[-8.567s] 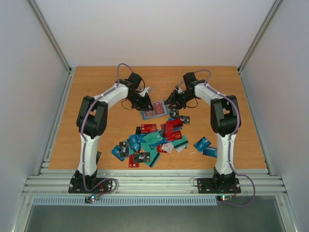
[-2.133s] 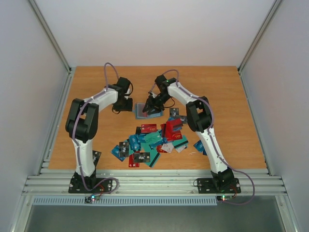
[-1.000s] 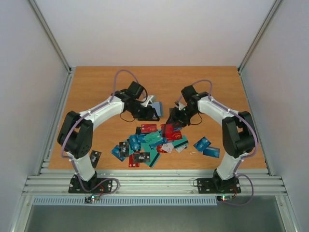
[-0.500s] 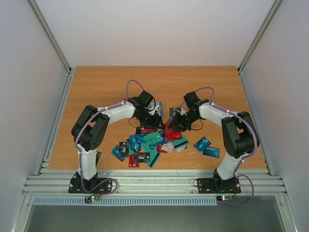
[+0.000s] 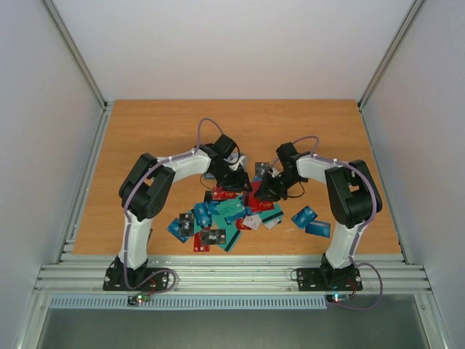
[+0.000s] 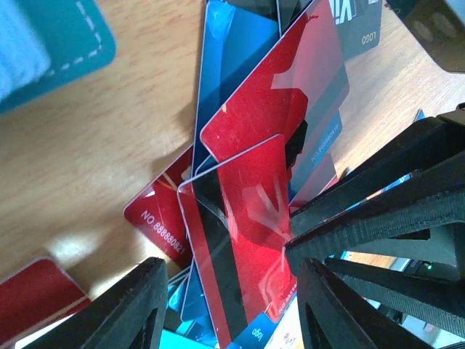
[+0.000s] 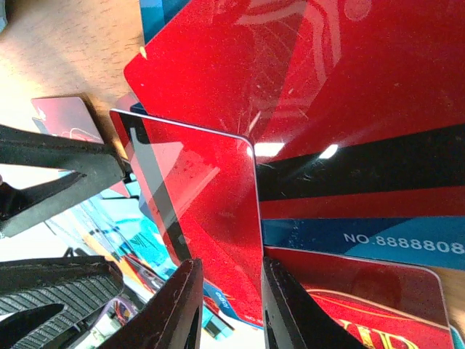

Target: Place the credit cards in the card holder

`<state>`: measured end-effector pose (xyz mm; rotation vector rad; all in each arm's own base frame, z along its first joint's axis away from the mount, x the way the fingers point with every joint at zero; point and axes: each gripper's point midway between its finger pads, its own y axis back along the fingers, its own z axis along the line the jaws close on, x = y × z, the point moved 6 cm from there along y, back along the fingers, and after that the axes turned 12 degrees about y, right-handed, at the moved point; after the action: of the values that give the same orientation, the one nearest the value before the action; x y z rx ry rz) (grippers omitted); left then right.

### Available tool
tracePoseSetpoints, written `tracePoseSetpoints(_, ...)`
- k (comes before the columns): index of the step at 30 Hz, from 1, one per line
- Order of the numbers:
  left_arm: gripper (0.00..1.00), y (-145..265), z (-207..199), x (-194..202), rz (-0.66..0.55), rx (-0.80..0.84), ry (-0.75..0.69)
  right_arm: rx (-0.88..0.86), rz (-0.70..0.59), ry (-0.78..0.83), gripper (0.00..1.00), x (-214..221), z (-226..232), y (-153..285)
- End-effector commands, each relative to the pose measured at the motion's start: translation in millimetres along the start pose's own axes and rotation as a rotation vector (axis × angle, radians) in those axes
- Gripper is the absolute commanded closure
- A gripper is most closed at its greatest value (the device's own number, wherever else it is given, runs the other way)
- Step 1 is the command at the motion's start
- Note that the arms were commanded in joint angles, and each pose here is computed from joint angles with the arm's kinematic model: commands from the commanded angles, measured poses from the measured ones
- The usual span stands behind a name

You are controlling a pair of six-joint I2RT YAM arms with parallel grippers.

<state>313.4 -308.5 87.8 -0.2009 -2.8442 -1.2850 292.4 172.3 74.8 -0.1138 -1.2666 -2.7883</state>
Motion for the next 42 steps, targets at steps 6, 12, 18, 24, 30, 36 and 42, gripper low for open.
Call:
tracePoseSetpoints(6, 0.49, -13, 2, -10, 0.029, -0.012, -0.054, -0.004, 0.028, 0.0, 0.76, -5, -10, -13)
tracePoseSetpoints(12, 0.5, -20, 5, -11, 0.042, -0.004, -0.053, -0.017, 0.031, 0.001, 0.76, -10, -8, -15)
tracePoseSetpoints(18, 0.53, -17, 4, -10, 0.026, -0.007, -0.055, -0.017, 0.041, -0.006, 0.76, -9, -11, -17)
tracePoseSetpoints(24, 0.59, -6, -5, -7, -0.012, 0.028, -0.061, -0.018, 0.047, -0.016, 0.76, -11, -13, -21)
tracePoseSetpoints(30, 0.62, 0, -10, -8, -0.033, 0.025, -0.073, -0.029, 0.049, -0.019, 0.76, -15, -12, -23)
tracePoseSetpoints(36, 0.66, 7, -13, -8, -0.05, 0.015, -0.086, -0.037, 0.051, -0.023, 0.76, -18, -11, -24)
tracePoseSetpoints(42, 0.69, 13, -17, -8, -0.057, 0.007, -0.101, -0.046, 0.054, -0.029, 0.76, -22, -10, -27)
